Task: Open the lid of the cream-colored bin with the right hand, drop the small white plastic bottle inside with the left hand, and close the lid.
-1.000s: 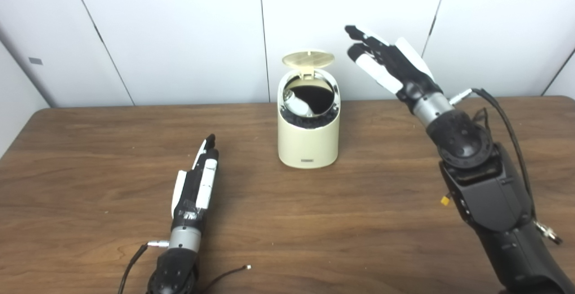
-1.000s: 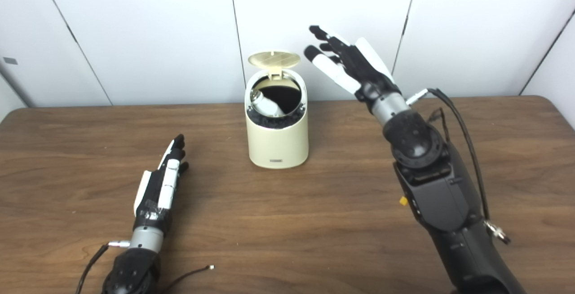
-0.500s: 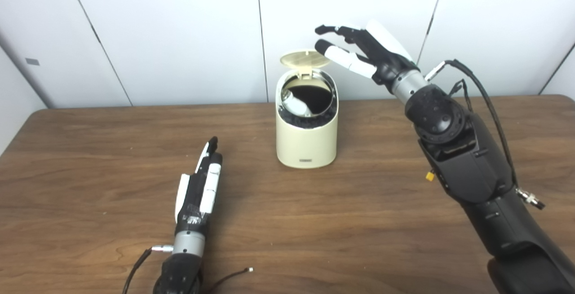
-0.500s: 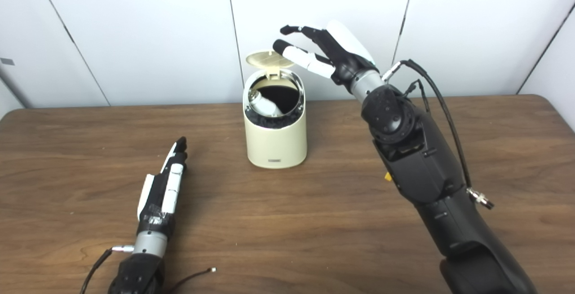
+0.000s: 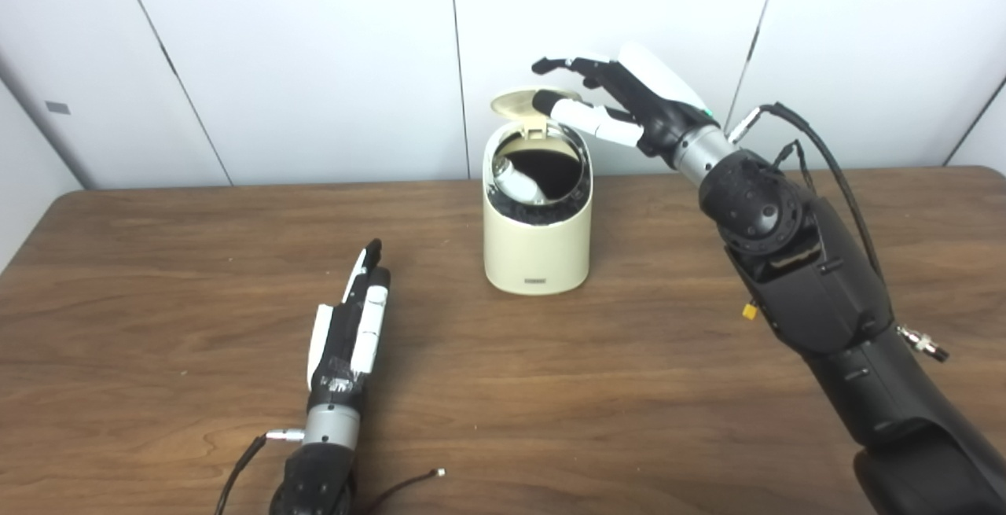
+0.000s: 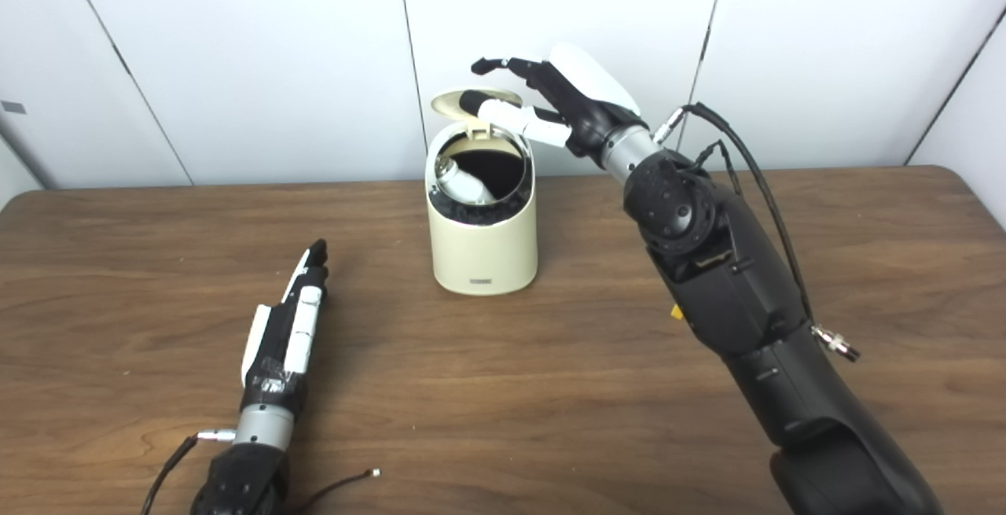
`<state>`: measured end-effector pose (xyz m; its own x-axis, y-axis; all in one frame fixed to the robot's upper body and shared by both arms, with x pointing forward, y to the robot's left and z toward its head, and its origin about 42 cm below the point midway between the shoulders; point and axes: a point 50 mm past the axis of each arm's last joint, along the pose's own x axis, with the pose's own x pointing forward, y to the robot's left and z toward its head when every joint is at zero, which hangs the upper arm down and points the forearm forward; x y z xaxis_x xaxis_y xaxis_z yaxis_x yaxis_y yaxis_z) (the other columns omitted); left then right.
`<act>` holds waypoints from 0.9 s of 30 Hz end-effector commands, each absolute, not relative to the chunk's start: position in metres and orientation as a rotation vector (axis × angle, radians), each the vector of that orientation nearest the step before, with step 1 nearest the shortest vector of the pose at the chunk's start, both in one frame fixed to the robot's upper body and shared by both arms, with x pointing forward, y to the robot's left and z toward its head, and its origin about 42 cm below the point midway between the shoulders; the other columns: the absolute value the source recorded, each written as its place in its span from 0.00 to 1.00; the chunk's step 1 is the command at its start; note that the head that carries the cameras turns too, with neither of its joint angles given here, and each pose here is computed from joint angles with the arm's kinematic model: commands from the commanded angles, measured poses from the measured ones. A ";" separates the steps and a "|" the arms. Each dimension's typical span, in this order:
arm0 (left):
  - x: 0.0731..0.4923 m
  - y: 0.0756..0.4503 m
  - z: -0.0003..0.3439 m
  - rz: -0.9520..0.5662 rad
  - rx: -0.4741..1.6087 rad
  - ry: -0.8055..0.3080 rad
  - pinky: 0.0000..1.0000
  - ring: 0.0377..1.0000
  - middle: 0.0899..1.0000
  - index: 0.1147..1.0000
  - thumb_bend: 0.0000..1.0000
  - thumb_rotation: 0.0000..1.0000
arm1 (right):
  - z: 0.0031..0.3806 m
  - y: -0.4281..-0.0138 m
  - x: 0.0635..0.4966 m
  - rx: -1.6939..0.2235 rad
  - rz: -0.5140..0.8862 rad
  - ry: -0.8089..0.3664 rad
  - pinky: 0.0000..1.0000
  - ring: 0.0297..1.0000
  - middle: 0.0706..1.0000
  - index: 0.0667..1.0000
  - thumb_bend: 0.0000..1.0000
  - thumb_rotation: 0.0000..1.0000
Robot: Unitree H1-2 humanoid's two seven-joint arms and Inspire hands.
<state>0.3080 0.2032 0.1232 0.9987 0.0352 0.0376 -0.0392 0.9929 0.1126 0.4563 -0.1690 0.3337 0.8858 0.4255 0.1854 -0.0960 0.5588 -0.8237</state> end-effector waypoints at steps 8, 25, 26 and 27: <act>0.305 0.200 0.114 0.054 0.137 0.030 1.00 1.00 1.00 1.00 0.59 1.00 | 0.354 -0.171 0.448 -0.973 0.313 -0.496 0.88 0.95 0.94 0.80 0.58 0.98; 0.306 0.198 0.113 0.061 0.149 0.029 1.00 1.00 1.00 1.00 0.58 1.00 | 0.346 -0.181 0.424 -1.070 0.362 -0.504 0.97 1.00 0.97 0.80 0.61 0.96; 0.306 0.198 0.113 0.060 0.151 0.029 1.00 1.00 1.00 1.00 0.58 1.00 | 0.345 -0.181 0.423 -1.071 0.363 -0.502 0.97 1.00 0.97 0.79 0.61 0.96; 0.306 0.197 0.113 0.059 0.152 0.029 1.00 1.00 1.00 1.00 0.58 1.00 | 0.345 -0.181 0.422 -1.074 0.365 -0.499 0.97 1.00 0.97 0.79 0.61 0.96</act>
<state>0.3081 0.1983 0.1231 0.9979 0.0506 0.0396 -0.0557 0.9886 0.1399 0.4237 -0.1813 0.3193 0.8560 0.4978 0.1398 -0.1123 0.4429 -0.8895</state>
